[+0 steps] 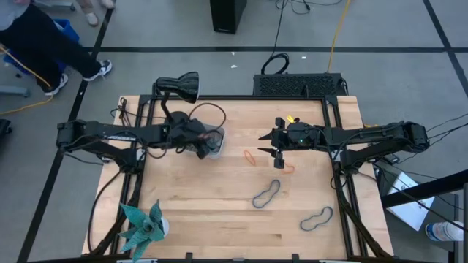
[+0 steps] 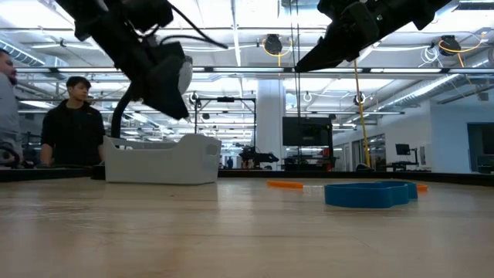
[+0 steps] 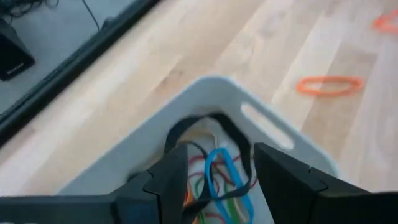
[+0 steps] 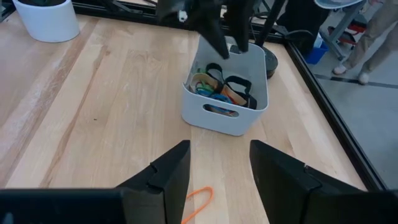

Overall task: Pick and place rubber bands into bin
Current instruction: Put the left orange rubber band into the gray bin

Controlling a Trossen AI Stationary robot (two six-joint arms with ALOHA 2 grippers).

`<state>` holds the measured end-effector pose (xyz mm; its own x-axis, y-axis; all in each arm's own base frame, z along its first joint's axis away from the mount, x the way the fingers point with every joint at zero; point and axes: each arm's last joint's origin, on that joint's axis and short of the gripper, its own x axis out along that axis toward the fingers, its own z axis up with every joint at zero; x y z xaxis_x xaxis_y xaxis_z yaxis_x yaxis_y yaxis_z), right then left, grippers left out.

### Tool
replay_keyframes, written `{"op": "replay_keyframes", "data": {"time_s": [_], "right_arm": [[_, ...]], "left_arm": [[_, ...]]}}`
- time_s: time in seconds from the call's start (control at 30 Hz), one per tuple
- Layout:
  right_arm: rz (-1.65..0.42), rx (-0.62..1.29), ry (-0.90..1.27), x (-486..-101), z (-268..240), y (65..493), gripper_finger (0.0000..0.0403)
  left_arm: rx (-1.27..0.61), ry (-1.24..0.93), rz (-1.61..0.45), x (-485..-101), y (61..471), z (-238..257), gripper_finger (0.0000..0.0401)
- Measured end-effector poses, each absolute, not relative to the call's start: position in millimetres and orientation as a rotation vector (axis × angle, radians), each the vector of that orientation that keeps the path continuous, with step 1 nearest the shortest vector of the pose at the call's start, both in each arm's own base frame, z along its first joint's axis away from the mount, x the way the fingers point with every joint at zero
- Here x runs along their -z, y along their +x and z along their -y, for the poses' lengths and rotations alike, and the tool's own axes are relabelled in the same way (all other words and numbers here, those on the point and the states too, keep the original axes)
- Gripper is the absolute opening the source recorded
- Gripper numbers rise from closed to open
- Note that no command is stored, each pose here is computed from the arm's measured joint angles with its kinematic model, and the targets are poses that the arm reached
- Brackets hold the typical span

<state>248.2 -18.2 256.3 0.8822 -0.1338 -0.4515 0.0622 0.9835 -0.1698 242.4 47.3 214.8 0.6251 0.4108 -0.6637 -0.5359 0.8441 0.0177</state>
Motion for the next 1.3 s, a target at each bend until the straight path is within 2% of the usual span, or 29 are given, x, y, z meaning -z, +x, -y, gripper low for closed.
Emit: {"op": "replay_keyframes", "data": {"time_s": [0.23, 0.47, 0.93, 1.3], "right_arm": [[-0.482, 0.14, -0.122, -253.7, 19.1, 251.0, 0.0156], [-0.571, 0.251, -0.118, -225.5, 24.6, 270.6, 0.0145], [-0.748, 0.323, 0.0, -148.1, 32.5, 304.3, 0.0144], [-0.787, 0.351, 0.058, -119.2, 35.2, 312.1, 0.0144]], "left_arm": [[-0.539, -0.241, -0.58, -239.6, 230.3, -42.3, 0.0191], [-0.491, -0.219, -0.47, -257.8, 224.9, -35.2, 0.0191], [-0.485, -0.214, -0.48, -258.2, 222.9, -33.4, 0.0191], [-0.481, -0.198, -0.483, -258.2, 222.9, -33.4, 0.0191]]}}
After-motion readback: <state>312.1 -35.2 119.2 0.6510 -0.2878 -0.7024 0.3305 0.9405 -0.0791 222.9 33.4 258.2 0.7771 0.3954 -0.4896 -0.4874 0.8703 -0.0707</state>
